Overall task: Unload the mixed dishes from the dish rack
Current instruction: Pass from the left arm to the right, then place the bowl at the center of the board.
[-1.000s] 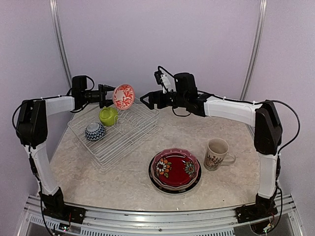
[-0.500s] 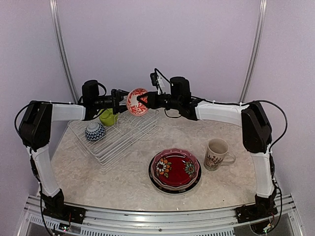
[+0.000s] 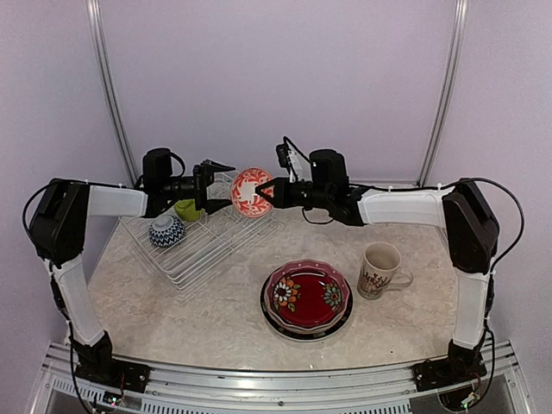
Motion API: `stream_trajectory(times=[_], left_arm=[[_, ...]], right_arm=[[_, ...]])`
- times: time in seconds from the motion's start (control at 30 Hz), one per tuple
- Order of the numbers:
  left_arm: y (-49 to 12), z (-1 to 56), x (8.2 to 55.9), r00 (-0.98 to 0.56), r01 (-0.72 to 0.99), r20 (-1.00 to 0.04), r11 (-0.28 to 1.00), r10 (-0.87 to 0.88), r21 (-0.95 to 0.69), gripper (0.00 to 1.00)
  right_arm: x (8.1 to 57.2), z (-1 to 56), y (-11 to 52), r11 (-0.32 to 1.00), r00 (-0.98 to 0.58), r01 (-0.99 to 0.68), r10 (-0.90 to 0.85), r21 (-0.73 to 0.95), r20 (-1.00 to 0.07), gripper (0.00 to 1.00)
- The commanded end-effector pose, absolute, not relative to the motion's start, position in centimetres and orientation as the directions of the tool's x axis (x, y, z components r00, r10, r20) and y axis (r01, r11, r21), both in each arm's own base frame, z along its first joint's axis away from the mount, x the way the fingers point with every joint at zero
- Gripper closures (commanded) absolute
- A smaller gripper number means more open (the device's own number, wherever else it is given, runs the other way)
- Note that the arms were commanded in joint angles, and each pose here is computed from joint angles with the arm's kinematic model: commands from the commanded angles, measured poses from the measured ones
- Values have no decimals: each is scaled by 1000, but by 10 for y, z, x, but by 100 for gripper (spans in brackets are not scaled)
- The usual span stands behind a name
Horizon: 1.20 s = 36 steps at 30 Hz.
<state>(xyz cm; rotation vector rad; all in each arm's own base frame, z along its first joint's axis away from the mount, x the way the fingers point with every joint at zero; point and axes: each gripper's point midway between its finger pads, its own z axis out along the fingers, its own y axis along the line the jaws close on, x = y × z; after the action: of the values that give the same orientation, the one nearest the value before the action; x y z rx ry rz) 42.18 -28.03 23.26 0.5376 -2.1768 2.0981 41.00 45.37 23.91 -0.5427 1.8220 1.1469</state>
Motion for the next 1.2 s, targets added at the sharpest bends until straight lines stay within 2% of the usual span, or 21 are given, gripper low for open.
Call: stream_trajectory(times=[0.0,0.17,0.37,0.47,0.57,0.8,1.07,1.17], left_arm=[[-254,260,422,-965,-75,50,88,-258,-993,1],[-230,284,416,-937,49,-142,282,-320,-958,1],[-196,325,407,-847,171,-388,505,-364,-846,1],[-184,353,399,-787,255,-509,566,-349,-784,1],[-166,373,396,-716,300,-622,665,-317,-684,1],[-131,356,398,-610,256,-753,838,-247,-482,1],[-133,344,392,-616,274,-763,855,-195,-440,1],[-132,348,389,-616,273,-758,845,-213,-459,1]], right_arm=[[413,291,399,557,-451,-681,190,474,-872,100],[402,295,346,663,-421,-613,184,429,-888,100],[399,297,260,861,-382,-399,156,314,-911,100],[397,273,222,922,-445,-264,143,282,-884,100],[399,248,204,935,-552,-203,135,290,-823,100],[401,183,181,974,-732,-81,85,210,-676,100],[408,131,197,974,-854,-140,-27,179,-520,100],[413,118,201,972,-866,-155,-48,175,-498,100]])
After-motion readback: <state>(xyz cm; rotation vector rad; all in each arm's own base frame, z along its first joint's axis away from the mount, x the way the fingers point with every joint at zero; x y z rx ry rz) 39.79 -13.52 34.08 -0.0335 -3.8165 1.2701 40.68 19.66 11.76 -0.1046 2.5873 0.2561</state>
